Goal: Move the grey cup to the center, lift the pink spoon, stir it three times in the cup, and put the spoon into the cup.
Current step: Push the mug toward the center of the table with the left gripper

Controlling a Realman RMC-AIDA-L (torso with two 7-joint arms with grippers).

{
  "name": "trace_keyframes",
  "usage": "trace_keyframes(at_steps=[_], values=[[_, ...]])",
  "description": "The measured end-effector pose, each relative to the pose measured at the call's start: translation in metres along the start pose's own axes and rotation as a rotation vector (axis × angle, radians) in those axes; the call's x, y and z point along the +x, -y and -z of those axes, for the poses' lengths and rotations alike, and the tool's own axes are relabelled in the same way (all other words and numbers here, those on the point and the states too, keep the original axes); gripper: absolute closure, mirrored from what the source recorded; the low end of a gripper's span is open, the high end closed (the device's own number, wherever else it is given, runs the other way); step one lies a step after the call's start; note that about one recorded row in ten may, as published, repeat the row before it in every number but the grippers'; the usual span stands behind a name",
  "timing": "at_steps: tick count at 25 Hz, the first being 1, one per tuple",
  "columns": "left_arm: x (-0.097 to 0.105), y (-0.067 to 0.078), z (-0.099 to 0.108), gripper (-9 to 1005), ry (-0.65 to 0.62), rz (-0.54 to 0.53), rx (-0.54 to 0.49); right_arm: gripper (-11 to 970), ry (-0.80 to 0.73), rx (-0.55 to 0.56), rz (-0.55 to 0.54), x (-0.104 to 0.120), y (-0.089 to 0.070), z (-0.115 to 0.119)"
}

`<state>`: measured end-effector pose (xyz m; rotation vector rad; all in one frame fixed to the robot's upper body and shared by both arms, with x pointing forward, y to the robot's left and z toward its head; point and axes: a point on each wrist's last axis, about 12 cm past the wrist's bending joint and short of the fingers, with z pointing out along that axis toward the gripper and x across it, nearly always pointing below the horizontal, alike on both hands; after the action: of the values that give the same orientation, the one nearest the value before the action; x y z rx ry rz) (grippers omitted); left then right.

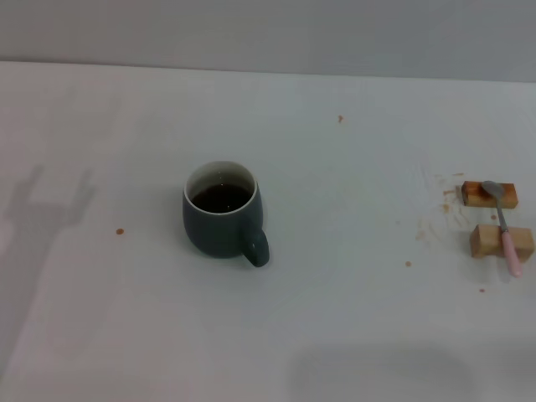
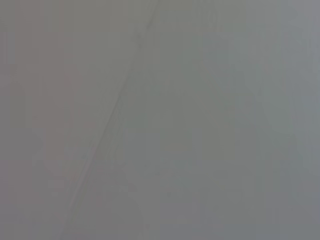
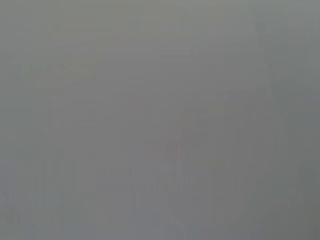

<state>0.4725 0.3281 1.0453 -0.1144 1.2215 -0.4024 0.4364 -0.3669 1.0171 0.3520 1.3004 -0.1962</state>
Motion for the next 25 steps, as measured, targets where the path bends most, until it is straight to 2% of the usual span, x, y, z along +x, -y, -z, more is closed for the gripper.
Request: trace_keyframes(at_steps=[15,25], values=[[0.001,0.001,0.003,167,-0.007,-0.023,0.007,138,0.017,-0.023,0.178,0.000,-0.014,-0.010],[0.002,0.002,0.001,167,-0.016,-0.023,0.016,138,0.010,-0.009,0.133,0.002,-0.018,-0.009]])
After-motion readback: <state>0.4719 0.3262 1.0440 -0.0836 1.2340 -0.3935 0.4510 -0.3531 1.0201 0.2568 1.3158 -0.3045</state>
